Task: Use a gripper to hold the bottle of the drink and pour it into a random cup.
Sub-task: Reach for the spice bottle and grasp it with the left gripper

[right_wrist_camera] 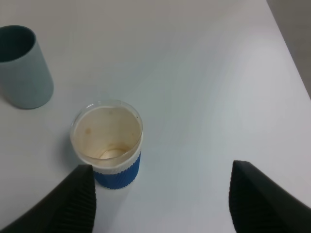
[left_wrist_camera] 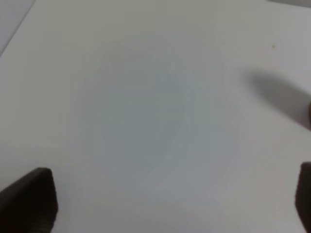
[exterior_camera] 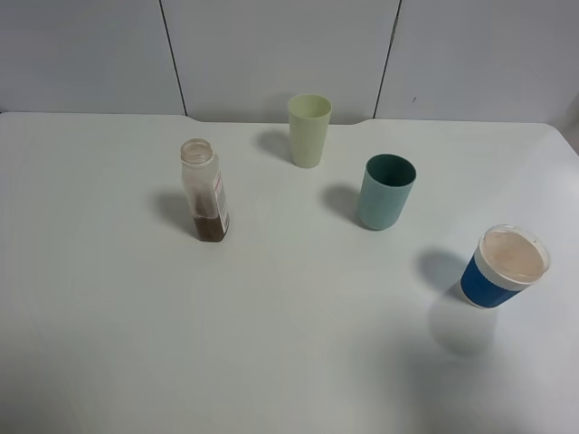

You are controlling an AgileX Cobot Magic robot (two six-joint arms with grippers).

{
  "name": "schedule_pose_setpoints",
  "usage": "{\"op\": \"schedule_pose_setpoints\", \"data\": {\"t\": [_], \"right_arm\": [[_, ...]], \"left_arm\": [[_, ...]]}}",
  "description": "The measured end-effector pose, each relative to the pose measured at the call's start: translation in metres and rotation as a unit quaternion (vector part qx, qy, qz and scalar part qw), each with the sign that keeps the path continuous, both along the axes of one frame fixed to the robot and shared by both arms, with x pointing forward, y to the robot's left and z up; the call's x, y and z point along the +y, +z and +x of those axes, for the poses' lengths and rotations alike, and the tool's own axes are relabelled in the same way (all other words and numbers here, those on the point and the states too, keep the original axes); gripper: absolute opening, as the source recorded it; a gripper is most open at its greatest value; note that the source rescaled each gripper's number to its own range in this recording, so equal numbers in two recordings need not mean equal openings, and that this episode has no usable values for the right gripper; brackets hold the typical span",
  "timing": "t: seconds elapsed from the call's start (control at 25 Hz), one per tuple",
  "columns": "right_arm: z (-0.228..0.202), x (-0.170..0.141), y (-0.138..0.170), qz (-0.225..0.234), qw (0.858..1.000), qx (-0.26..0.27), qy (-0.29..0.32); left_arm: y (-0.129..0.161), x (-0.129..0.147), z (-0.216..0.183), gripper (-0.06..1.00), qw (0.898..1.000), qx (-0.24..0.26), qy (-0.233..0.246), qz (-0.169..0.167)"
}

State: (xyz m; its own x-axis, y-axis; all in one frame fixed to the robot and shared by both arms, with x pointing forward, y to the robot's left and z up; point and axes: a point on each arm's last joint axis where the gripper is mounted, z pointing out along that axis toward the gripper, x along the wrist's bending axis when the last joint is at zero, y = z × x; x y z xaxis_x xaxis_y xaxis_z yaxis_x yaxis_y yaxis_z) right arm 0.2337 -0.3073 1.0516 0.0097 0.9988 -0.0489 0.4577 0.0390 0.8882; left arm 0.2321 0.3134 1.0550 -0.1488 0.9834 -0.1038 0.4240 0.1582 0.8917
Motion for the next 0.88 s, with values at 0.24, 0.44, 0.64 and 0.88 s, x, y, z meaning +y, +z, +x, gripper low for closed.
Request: {"op": "schedule_pose_setpoints", "data": {"t": [0.24,0.44,0.64,0.88], "right_arm": [[0.0,0.0,0.0,0.0,1.0,0.0,0.0],[0.0,0.0,0.0,0.0,1.0,0.0,0.0],[0.0,0.0,0.0,0.0,1.0,0.0,0.0],[0.0,0.0,0.0,0.0,1.0,0.0,0.0]], "left_arm": [[0.0,0.0,0.0,1.0,1.0,0.0,0.0,0.0],[0.0,0.0,0.0,1.0,1.0,0.0,0.0,0.0],[0.0,0.0,0.0,1.0,1.0,0.0,0.0,0.0],[0.0,0.0,0.0,1.0,1.0,0.0,0.0,0.0]]}}
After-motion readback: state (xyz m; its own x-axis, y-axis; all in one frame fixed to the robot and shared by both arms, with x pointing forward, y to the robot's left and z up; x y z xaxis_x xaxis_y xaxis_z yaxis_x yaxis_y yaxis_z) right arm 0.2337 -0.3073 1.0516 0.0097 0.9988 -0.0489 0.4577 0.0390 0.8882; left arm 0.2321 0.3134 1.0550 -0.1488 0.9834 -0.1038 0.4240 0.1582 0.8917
